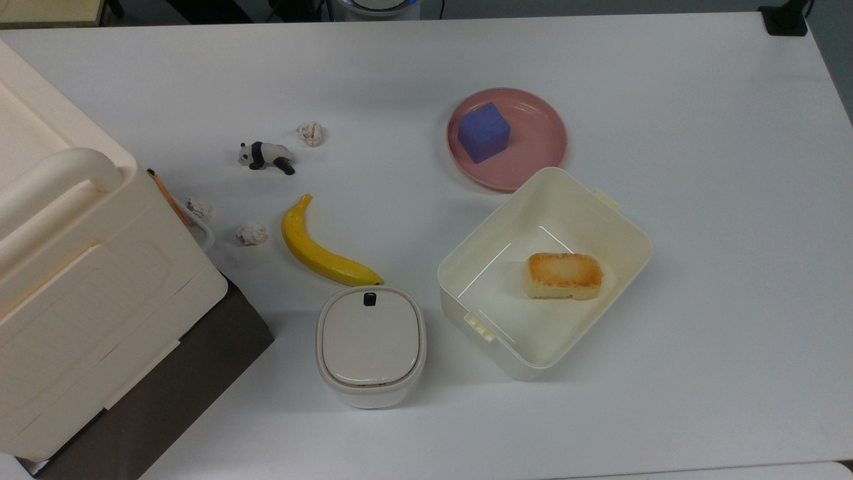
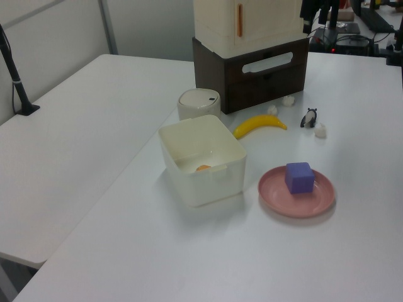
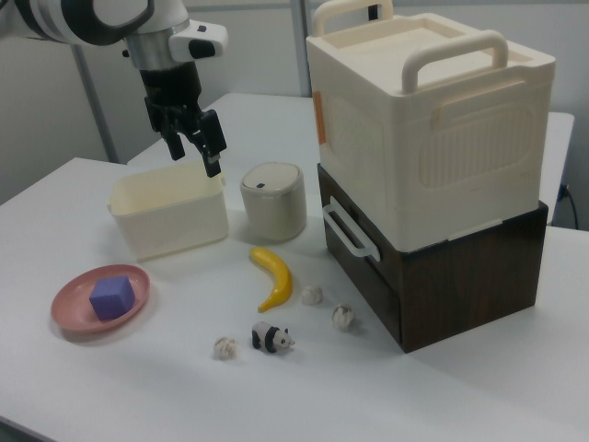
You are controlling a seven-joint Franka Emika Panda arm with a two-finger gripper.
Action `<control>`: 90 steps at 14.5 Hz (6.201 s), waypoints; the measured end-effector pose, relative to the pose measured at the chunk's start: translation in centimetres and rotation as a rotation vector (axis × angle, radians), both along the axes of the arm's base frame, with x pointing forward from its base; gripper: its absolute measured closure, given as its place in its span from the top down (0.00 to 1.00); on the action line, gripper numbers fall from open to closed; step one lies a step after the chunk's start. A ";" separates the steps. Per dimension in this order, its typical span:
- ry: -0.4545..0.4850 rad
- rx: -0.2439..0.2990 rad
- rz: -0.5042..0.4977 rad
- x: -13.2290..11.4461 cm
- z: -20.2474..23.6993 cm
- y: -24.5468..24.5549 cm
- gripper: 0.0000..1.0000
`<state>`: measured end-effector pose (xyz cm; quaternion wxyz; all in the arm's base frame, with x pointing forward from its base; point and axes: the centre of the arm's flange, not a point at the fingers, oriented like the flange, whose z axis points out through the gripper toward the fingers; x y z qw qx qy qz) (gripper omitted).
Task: Slide the drawer open
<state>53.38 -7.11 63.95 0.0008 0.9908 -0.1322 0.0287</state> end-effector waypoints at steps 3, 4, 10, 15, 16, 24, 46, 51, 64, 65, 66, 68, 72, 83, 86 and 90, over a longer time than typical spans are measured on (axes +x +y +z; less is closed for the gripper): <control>0.001 0.000 0.001 0.0 0.0 0.1 1.00; 0.001 0.000 0.001 0.0 0.0 0.1 1.00; 0.001 0.000 0.001 0.0 0.0 0.1 1.00; 0.001 0.000 0.001 0.0 0.0 0.1 1.00; 0.001 0.000 0.001 0.0 0.0 0.1 1.00; 0.015 -0.003 0.079 0.3 -0.7 0.1 1.00; 0.154 -0.428 0.986 6.0 -9.5 -5.7 1.00; 0.218 -0.522 1.053 8.7 -14.5 -6.5 1.00; 0.273 -0.561 1.013 11.9 -21.3 -6.2 1.00; 0.265 -0.564 1.011 12.0 -21.4 -6.2 1.00; 0.263 -0.564 1.005 12.1 -21.5 -6.2 1.00; 0.264 -0.561 0.991 12.1 -21.9 -6.1 1.00; 0.258 -0.550 0.930 12.3 -23.5 -5.4 1.00; 0.167 -0.364 0.817 12.3 -22.5 -0.3 1.00; 0.157 -0.291 0.783 11.8 -21.7 0.2 1.00; 0.149 -0.251 0.765 11.6 -21.4 0.5 1.00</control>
